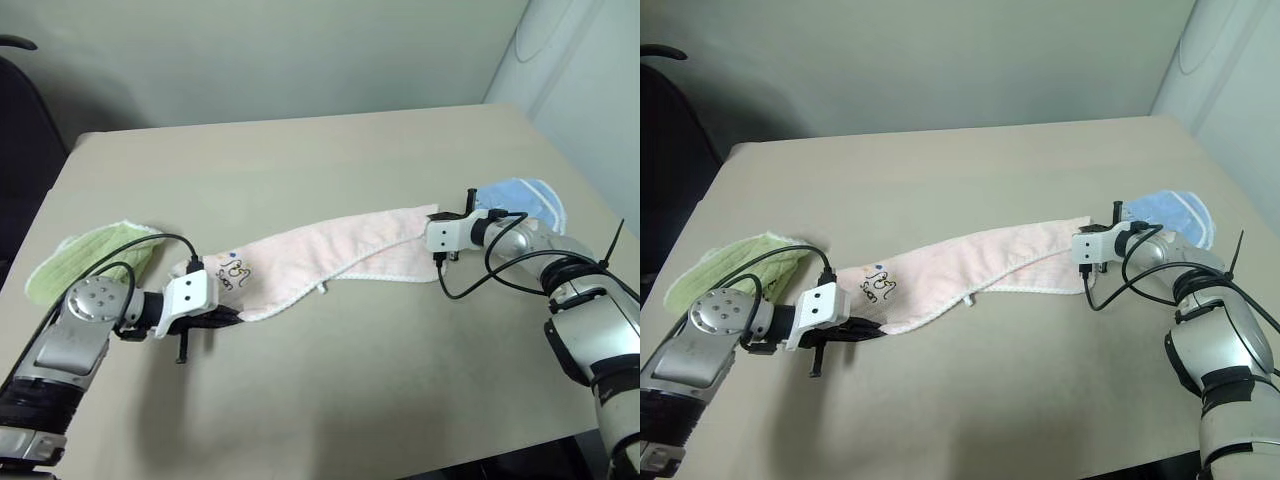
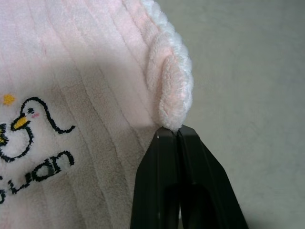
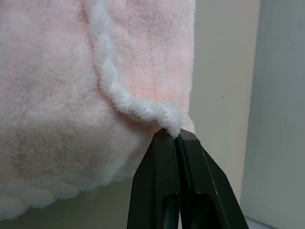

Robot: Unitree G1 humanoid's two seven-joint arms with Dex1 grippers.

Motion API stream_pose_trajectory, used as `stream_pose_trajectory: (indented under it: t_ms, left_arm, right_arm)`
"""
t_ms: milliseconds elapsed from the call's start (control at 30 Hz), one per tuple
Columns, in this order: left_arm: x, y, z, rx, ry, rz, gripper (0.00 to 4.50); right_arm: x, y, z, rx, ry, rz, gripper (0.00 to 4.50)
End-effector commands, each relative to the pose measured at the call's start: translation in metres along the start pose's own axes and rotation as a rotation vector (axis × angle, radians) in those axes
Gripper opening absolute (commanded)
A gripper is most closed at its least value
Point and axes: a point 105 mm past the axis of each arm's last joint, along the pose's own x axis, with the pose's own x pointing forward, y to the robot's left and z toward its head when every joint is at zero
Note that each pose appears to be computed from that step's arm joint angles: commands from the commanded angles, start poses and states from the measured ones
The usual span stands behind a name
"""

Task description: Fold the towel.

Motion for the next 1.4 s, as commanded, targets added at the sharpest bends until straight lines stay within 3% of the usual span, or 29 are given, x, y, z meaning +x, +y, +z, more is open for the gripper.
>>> stream_pose_trajectory:
  t_ms: [33, 167, 467, 633, 733, 867, 1000, 1100, 1300, 1400]
  left_arm:
    - [-0.009, 0.006, 0.001, -0.016, -0.024, 0.073, 0.04]
    - [-0.022, 0.028, 0.026, -0.132, -0.199, 0.209, 0.04]
    - [-0.088, 0.102, 0.089, -0.278, -0.592, 0.587, 0.04]
    - [-0.106, 0.154, 0.120, -0.268, -0.707, 0.804, 0.04]
    - [-0.134, 0.178, 0.147, -0.246, -0.811, 0.913, 0.04]
    - [-0.150, 0.166, 0.163, -0.174, -0.847, 0.834, 0.04]
    - [-0.156, 0.127, 0.142, -0.172, -0.790, 0.711, 0.04]
    - [-0.148, 0.090, 0.125, -0.195, -0.698, 0.600, 0.04]
    - [-0.118, 0.028, 0.080, -0.313, -0.462, 0.408, 0.04]
    - [-0.103, -0.001, 0.066, -0.358, -0.379, 0.315, 0.04]
  right_arm:
    - [-0.005, -0.018, -0.001, 0.013, -0.008, -0.054, 0.00]
    - [-0.011, -0.031, -0.006, 0.030, 0.003, -0.094, 0.00]
    - [-0.041, -0.081, -0.032, 0.112, 0.090, -0.250, 0.00]
    - [-0.055, -0.128, -0.036, 0.109, 0.150, -0.388, 0.00]
    - [-0.076, -0.168, -0.034, 0.106, 0.156, -0.496, 0.00]
    - [-0.105, -0.194, -0.037, 0.159, 0.125, -0.564, 0.00]
    - [-0.125, -0.191, -0.041, 0.279, 0.028, -0.507, 0.00]
    - [-0.123, -0.164, -0.038, 0.363, -0.068, -0.324, 0.00]
    - [-0.118, -0.071, -0.035, 0.496, -0.168, 0.199, 0.00]
    - [-0.117, -0.040, -0.028, 0.524, -0.206, 0.346, 0.00]
